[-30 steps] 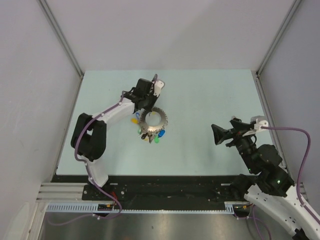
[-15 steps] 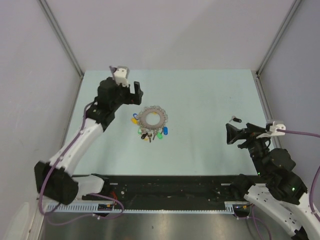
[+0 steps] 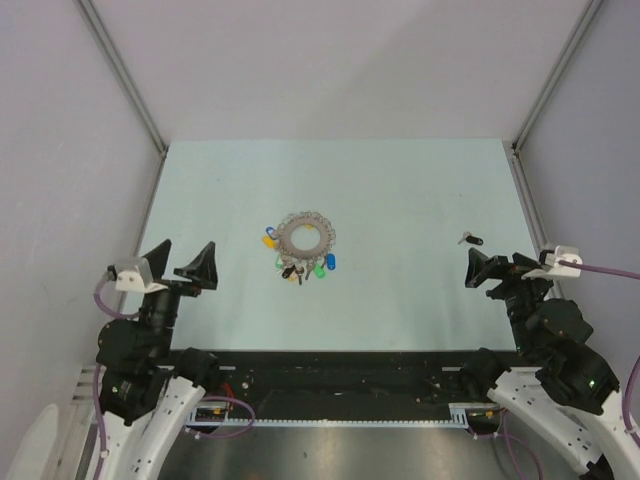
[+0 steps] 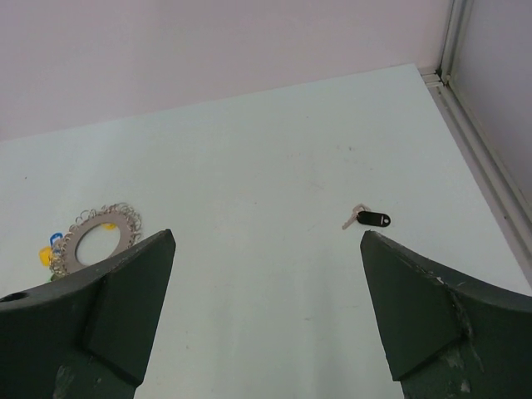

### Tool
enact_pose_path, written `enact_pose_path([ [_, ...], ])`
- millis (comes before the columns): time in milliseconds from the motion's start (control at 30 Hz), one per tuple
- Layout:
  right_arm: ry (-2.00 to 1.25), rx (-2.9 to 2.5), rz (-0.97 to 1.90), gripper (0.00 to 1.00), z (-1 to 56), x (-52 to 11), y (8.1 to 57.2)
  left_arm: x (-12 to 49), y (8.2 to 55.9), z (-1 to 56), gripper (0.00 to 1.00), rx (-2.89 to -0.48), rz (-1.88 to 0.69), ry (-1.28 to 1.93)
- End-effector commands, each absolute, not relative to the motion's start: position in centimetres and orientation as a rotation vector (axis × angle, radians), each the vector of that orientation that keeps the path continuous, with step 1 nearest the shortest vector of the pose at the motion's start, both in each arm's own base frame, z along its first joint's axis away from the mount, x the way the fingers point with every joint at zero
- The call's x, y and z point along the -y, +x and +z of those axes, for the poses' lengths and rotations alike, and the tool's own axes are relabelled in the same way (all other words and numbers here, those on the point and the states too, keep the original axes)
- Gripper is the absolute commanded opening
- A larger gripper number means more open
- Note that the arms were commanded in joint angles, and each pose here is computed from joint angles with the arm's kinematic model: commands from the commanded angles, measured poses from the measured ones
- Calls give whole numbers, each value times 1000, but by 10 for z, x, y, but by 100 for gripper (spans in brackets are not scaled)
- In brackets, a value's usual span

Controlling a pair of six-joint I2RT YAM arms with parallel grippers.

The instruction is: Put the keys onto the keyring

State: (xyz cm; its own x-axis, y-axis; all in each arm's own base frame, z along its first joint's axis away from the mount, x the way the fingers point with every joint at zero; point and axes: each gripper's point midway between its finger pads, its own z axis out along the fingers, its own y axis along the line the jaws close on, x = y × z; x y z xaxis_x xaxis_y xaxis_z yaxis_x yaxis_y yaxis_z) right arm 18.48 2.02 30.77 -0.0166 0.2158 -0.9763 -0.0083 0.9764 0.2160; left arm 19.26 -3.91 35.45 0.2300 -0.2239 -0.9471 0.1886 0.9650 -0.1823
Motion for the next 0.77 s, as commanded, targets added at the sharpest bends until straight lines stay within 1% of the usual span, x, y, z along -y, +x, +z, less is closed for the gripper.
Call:
enact_pose_path([
  [0,166,-1539,196,100,315,-16,180,20,182,313,100,-1343,-246,-128],
  [233,161,-1511,178,100,317,-12,180,20,175,289,100,-1350,-288,-159],
  [567,120,-1525,191,100,315,-21,187,25,176,283,100,-1369,-309,-150],
  [733,140,-1517,190,100,316,-19,190,16,180,281,100,-1359,-280,-209],
])
